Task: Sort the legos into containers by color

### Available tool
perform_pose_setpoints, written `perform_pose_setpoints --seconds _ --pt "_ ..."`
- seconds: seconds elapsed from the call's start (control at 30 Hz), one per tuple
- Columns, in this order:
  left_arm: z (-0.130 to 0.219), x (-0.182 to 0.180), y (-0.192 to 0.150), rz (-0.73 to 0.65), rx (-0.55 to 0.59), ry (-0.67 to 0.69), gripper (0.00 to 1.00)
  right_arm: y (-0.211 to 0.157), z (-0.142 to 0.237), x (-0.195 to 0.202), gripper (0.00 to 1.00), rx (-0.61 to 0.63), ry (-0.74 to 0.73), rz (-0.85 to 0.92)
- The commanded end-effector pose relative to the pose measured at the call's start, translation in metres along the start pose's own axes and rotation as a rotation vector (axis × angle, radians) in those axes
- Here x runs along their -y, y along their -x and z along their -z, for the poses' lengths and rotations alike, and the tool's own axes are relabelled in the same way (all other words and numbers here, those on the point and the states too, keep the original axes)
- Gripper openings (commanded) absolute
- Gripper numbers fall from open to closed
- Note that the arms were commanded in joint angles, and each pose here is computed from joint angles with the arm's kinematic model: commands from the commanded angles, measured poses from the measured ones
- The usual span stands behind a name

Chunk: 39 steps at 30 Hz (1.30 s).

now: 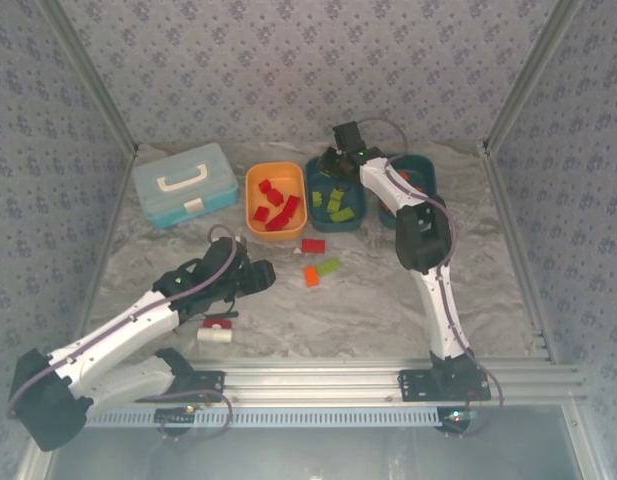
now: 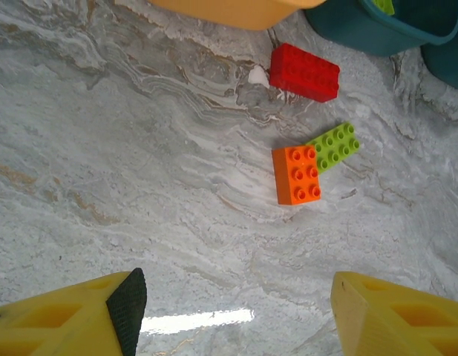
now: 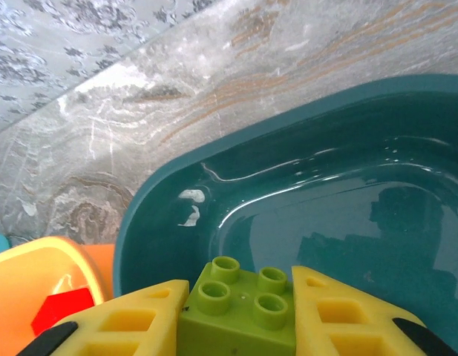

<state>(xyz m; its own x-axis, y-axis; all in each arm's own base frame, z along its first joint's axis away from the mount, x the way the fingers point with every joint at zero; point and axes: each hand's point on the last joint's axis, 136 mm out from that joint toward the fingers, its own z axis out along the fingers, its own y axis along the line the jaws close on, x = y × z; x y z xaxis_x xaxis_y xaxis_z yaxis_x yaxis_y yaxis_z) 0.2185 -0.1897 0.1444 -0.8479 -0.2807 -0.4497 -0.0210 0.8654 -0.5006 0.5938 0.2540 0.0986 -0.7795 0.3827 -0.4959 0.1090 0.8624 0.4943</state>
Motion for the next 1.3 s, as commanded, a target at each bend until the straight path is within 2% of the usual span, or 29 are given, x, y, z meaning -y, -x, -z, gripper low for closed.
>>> perform_pose_setpoints --seconds 0.0,0.37,0.67,0.87,1.0,1.1,1.27 --pt "0.015 0.007 0.011 -0.005 0.043 -0.009 0.69 -0.008 -0.011 0.007 0.24 -0.041 -0.01 0.014" --pt "0.022 0.004 0.01 0.001 0.053 -0.015 0.69 -0.01 -0.012 0.021 0.26 -0.043 -0.1 -0.005" --pt "0.025 0.008 0.009 -0.001 0.05 -0.031 0.69 -0.009 0.003 0.027 0.43 -0.041 -0.177 0.02" --pt "0.019 0.009 0.001 -0.004 -0.01 -0.02 0.69 0.004 0.03 0.003 0.54 -0.001 -0.146 0.08" --pt "0.022 0.01 -0.001 -0.011 -0.027 -0.014 0.69 0.009 0.054 -0.021 0.54 0.038 -0.122 0.106" --pt "0.023 0.011 -0.001 -0.012 -0.026 -0.017 0.69 0.006 0.081 -0.048 0.54 0.075 -0.1 0.203" --pt "0.023 0.011 -0.003 -0.01 -0.036 -0.018 0.69 -0.018 0.126 -0.079 0.54 0.105 -0.052 0.29"
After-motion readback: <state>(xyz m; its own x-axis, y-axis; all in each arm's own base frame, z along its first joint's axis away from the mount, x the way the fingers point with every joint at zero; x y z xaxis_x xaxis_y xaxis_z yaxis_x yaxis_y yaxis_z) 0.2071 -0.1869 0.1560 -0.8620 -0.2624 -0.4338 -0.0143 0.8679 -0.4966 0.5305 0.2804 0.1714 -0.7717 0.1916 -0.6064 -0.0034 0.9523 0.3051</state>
